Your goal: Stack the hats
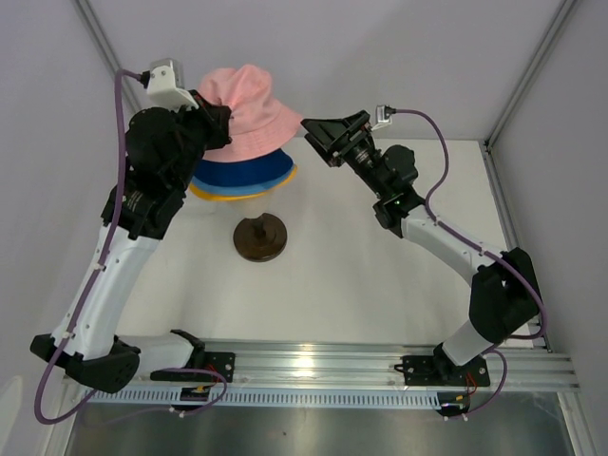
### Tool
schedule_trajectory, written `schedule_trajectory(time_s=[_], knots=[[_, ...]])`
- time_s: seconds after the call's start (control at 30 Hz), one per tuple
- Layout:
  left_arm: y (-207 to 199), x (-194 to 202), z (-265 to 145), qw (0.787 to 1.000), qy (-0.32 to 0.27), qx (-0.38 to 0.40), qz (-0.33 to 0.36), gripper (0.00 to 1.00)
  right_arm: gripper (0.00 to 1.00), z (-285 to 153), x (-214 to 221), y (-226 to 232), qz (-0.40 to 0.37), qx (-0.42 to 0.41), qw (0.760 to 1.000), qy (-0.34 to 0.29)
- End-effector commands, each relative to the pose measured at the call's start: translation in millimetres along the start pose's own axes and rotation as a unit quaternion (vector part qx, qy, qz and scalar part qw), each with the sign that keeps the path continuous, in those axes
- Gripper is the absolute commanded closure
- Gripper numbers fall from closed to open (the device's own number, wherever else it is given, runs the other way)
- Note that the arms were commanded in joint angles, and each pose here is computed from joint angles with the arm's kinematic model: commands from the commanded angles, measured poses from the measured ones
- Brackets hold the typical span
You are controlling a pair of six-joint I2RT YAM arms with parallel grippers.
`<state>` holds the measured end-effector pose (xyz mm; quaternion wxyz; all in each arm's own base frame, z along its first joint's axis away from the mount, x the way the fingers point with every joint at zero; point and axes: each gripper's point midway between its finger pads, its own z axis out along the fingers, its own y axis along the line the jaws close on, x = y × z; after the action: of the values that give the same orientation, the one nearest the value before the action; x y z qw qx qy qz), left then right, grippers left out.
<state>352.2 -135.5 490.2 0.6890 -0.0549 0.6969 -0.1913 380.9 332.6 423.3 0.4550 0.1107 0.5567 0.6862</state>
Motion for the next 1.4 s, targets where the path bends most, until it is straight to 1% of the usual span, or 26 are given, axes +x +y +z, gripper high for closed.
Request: schedule_trajectory(time_s=[0.0,0.07,0.17,0.2,0.27,0.3,0.37,0.4,0.43,0.5,0.53,0.57,0.63,0.67,0.73,0.77,0.83,0.87,0.9,0.93,0.97,1.03,1.17,1.23,1.27,1.37], knots=[[-12,1,-7,0.999,-0.001,0.029,-0.014,0.92,0.1,9,-7,44,-0.006,-0.05,0.999,-0.006],[-13,6,-6,0.999,0.006,0.031,-0.015,0.91,0.12,14,-6,42,-0.01,-0.042,0.999,-0.002],[-14,8,-7,0.999,0.006,0.034,-0.016,0.85,0.16,23,-4,46,-0.015,-0.046,0.999,-0.001],[-14,5,-9,0.999,0.001,0.034,-0.018,0.8,0.17,26,-2,44,-0.014,-0.044,0.999,0.002],[-12,6,-11,0.999,-0.001,0.032,-0.017,0.73,0.21,33,2,51,-0.011,-0.053,0.999,0.008],[-11,3,-12,0.999,-0.005,0.03,-0.019,0.65,0.23,37,5,45,-0.009,-0.048,0.999,0.012],[-6,-5,-18,0.999,-0.02,0.019,-0.019,0.56,0.31,43,13,46,-0.004,-0.048,0.999,0.022],[-4,-9,-20,0.999,-0.027,0.014,-0.018,0.48,0.35,46,15,39,-0.003,-0.042,0.999,0.026],[-1,-17,-26,0.999,-0.039,0.008,-0.02,0.43,0.49,47,18,36,0.002,-0.036,0.999,0.029],[6,-26,-33,0.998,-0.055,-0.008,-0.024,0.32,0.64,48,21,29,0.009,-0.026,0.999,0.03],[7,-29,-37,0.998,-0.061,-0.01,-0.027,0.3,0.78,48,20,25,0.012,-0.019,0.999,0.026],[11,-36,-44,0.997,-0.073,-0.019,-0.037,0.29,0.83,47,22,25,0.013,-0.018,0.999,0.026],[22,-37,-49,0.995,-0.08,-0.046,-0.046,0.22,0.94,45,23,20,0.01,-0.005,1.0,0.023],[34,-45,-56,0.991,-0.097,-0.071,-0.063,0.21,0.97,44,24,18,0.002,-0.001,1.0,0.024],[56,-42,-60,0.985,-0.101,-0.108,-0.083,0.2,1.0,42,27,11,-0.001,0.016,1.0,0.024],[62,-37,-61,0.981,-0.102,-0.117,-0.12,0.2,1.0,40,28,12,-0.003,0.016,1.0,0.024],[76,-39,-71,0.974,-0.111,-0.119,-0.157,0.2,1.0,37,32,9,-0.005,0.02,0.999,0.028],[83,-21,-67,0.968,-0.097,-0.125,-0.194,0.2,1.0,36,33,8,-0.006,0.021,0.999,0.029],[78,-19,-71,0.967,-0.089,-0.101,-0.215,0.2,1.0,36,33,8,-0.006,0.022,0.999,0.03],[89,-19,-71,0.962,-0.092,-0.11,-0.232,0.2,1.0,35,36,7,-0.005,0.023,0.999,0.033],[93,-4,-66,0.955,-0.077,-0.111,-0.263,0.2,1.0,34,35,7,-0.008,0.023,0.999,0.032],[90,2,-62,0.951,-0.058,-0.085,-0.293,0.2,1.0,33,36,6,-0.009,0.026,0.999,0.034],[79,13,-53,0.932,-0.026,-0.042,-0.36,0.19,1.0,30,36,5,-0.011,0.029,0.999,0.031],[71,18,-48,0.927,-0.01,-0.006,-0.376,0.19,1.0,30,35,8,-0.015,0.027,0.999,0.029],[71,14,-46,0.919,-0.014,0.002,-0.394,0.19,1.0,29,35,8,-0.015,0.028,0.999,0.029],[69,17,-39,0.911,0.002,0.022,-0.411,0.2,1.0,30,34,9,-0.017,0.028,0.999,0.027]])
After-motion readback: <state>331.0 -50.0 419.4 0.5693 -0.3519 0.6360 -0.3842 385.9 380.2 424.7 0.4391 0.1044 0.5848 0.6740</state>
